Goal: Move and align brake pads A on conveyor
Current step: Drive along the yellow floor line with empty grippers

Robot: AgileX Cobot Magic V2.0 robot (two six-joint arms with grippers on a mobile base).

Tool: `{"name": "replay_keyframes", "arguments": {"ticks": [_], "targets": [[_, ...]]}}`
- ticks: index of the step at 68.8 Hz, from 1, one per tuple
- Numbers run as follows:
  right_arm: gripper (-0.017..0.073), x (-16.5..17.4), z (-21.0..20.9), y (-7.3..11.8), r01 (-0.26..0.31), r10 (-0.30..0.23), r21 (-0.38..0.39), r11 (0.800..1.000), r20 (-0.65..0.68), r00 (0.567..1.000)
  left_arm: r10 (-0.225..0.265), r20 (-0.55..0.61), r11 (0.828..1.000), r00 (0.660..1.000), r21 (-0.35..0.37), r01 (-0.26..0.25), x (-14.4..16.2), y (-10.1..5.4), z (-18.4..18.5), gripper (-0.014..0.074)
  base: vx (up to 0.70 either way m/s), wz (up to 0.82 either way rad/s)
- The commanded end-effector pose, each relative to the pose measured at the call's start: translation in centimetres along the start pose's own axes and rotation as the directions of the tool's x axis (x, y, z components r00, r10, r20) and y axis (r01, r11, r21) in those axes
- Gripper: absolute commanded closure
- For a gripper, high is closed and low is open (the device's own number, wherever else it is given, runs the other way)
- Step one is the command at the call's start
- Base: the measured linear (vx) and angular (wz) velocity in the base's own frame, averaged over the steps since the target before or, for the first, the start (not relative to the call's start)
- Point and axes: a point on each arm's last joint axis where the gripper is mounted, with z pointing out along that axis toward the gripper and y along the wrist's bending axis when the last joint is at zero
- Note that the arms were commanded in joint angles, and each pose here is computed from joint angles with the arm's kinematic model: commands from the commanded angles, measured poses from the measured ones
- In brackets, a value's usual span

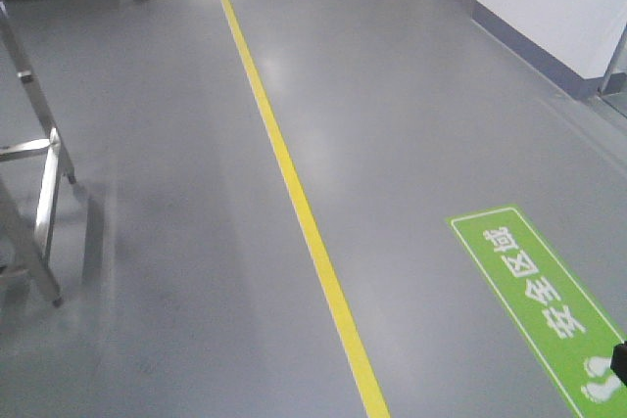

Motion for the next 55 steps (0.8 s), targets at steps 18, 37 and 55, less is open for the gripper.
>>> {"name": "replay_keyframes", "arguments": {"ticks": [18,37,55], "targets": [[0.0569,-1.42,-0.37,0.07,0.018,-0.018,-0.002,1.000,0.091,0.996,-0.007,0.091,1.000,0.996,0.006,0.006,-1.38,-0.05,-0.33,0.0600,0.60,-0.02],[0.0569,-1.41,-0.37,0.07,0.018,-0.018,-0.002,1.000,0.090,0.996,-0.007,0.091,1.000,0.996,0.006,0.006,-1.38,-0.05,-0.33,0.0600,0.63,0.06],[0.0569,-1.40,-0.37,0.07,0.018,-0.018,-0.002,1.000,0.089,0.996,-0.007,0.091,1.000,0.996,0.006,0.006,-1.38,-0.05,-0.33,0.0600,0.63,0.10]]}}
